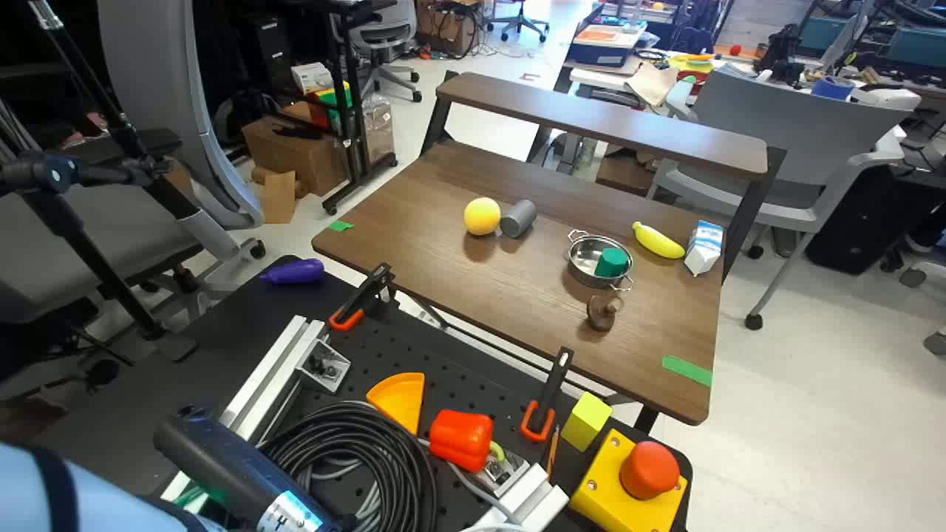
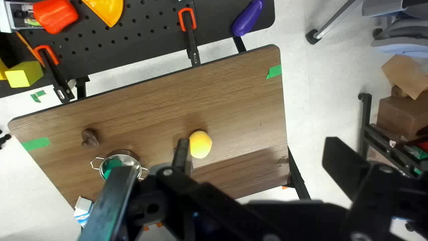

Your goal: Move the green block to the table

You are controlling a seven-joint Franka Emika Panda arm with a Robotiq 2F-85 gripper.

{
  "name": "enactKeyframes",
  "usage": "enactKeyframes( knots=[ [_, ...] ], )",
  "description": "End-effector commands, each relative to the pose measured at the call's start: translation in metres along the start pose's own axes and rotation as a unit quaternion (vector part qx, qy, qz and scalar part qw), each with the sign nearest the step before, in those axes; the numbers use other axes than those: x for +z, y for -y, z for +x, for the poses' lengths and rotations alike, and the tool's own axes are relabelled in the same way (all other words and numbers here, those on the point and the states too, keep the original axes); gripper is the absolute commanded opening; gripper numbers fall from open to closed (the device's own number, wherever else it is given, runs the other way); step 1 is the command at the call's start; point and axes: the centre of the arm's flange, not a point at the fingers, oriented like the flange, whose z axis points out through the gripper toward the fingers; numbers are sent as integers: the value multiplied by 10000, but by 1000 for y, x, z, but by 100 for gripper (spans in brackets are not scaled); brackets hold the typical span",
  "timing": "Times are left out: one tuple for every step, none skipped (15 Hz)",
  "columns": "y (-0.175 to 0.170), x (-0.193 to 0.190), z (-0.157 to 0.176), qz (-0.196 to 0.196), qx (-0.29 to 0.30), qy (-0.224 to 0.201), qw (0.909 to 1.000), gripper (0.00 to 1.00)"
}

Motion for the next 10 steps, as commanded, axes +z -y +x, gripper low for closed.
enactKeyframes(
  knots=[
    [0,0,0,1,-1,-2,10000,100],
    [0,0,0,1,-1,-2,10000,100],
    [0,0,0,4,3,-5,10000,100],
    [0,0,0,19,18,13,10000,100],
    [0,0,0,27,34,5,10000,100],
    [0,1,0,60,103,-30,9999,100],
    [0,1,0,63,145,-26,9999,100],
    [-1,1,-1,83,271,2,9996,100],
    [-1,2,-1,95,378,26,9992,100],
    [-2,2,-2,136,565,45,9983,100]
  ],
)
